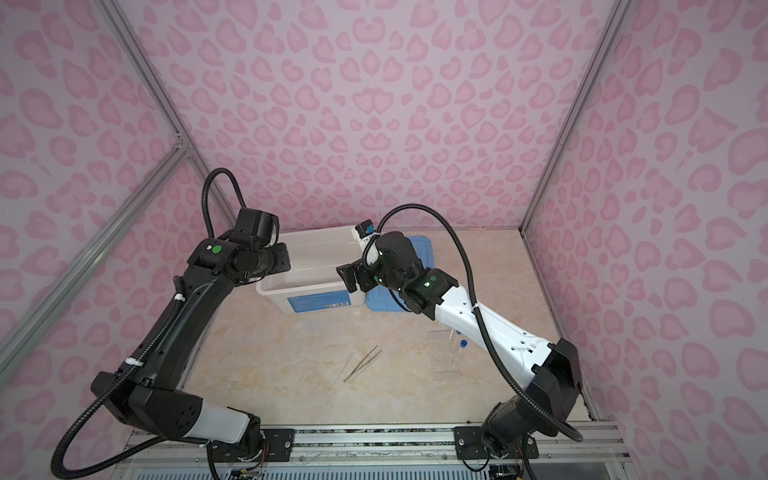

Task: Organize the chemistry lab equipment
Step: 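Lift the cup over the white bin with the left gripper while the right rises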

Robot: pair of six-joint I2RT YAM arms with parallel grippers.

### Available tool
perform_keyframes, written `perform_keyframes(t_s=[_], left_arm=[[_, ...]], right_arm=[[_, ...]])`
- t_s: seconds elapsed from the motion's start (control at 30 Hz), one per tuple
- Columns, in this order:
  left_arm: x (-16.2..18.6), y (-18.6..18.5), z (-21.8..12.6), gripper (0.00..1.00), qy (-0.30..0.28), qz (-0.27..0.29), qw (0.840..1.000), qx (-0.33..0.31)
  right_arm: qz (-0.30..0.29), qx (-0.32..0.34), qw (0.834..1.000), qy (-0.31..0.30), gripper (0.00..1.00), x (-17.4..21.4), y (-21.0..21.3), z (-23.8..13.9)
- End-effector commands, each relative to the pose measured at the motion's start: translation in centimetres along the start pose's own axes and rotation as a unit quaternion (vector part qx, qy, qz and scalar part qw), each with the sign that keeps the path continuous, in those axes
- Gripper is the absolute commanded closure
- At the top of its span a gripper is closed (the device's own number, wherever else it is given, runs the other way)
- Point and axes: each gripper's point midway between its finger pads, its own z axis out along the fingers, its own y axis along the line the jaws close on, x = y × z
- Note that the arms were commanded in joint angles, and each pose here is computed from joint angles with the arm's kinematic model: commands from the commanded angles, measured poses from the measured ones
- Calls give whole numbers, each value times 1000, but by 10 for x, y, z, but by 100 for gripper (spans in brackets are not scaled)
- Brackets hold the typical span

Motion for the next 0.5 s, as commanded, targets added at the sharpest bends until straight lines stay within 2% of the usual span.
perform_keyframes(t_s=[0.0,0.3,0.47], left_arm=[[-21,-5,16,60,-5,3,1000,19],[-53,-6,85,60,2,18,1000,-21],[-55,-15,123,60,9,24,1000,-10]], right_arm=[[10,-12,1000,3,3,-9,-2,13],[-10,-15,1000,1,4,-17,-9,59],[-2,-11,1000,1,6,-16,-19,79]])
